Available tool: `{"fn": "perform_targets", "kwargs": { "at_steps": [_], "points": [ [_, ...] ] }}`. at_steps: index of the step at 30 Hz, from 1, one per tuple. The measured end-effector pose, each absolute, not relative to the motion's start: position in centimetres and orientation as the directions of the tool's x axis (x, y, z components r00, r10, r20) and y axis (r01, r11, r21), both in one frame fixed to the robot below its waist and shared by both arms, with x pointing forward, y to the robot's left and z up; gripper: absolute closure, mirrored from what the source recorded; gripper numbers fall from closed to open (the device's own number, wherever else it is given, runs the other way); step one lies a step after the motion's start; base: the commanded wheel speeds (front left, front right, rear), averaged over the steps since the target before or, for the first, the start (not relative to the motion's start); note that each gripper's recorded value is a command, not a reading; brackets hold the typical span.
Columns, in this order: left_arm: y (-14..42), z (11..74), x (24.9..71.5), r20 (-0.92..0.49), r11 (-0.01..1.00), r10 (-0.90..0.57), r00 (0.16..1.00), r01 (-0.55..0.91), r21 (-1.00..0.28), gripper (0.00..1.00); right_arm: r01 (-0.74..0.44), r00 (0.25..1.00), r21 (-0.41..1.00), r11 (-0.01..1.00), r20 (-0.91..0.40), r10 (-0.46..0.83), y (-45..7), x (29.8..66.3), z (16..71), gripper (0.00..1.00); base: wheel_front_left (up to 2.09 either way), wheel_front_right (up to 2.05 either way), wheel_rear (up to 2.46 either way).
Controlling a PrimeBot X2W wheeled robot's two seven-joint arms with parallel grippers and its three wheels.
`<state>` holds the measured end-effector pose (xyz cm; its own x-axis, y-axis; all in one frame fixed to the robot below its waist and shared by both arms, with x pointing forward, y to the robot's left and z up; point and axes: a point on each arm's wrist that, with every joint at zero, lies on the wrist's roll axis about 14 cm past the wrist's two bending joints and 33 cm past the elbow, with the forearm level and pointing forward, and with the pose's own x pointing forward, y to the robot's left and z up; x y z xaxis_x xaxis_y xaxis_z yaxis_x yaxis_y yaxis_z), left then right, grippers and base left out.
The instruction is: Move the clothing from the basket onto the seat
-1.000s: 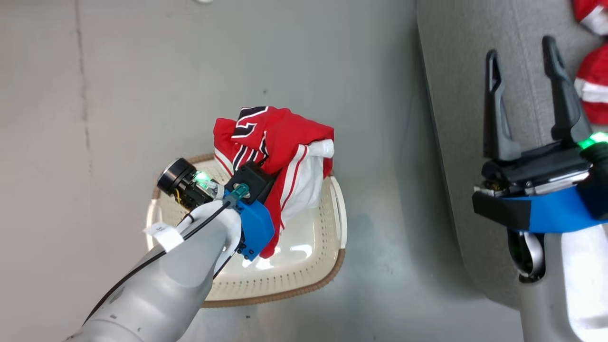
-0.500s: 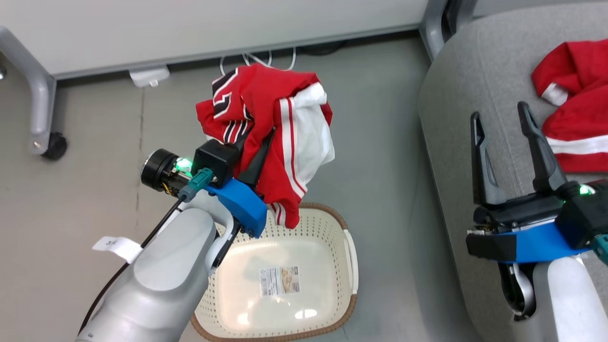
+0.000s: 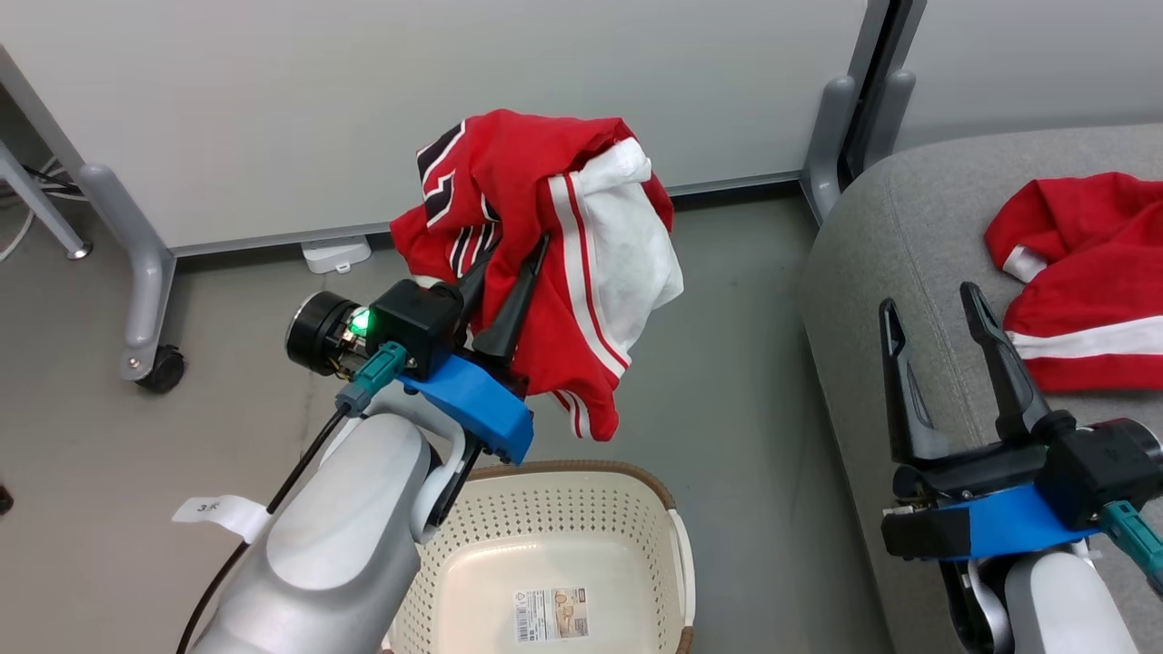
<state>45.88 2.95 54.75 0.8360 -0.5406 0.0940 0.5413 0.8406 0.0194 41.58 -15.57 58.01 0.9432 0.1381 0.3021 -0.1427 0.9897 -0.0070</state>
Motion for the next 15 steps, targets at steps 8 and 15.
{"fn": "perform_targets", "kwargs": {
  "at_steps": [8, 15],
  "points": [
    [2.7, 56.7, 44.5, 0.146, 0.839, -0.542, 0.828, 0.544, 0.026, 1.00, -0.161, 0.942, -0.002, 0.987, 0.299, 0.154, -14.9, 40.5, 58.0, 0.00, 0.00, 0.00, 0.00],
    [2.7, 57.3, 43.9, 0.163, 0.837, -0.544, 0.823, 0.547, 0.031, 1.00, -0.186, 0.936, -0.001, 0.983, 0.303, 0.178, -14.1, 40.1, 58.1, 0.00, 0.00, 0.00, 0.00]
  ]
}}
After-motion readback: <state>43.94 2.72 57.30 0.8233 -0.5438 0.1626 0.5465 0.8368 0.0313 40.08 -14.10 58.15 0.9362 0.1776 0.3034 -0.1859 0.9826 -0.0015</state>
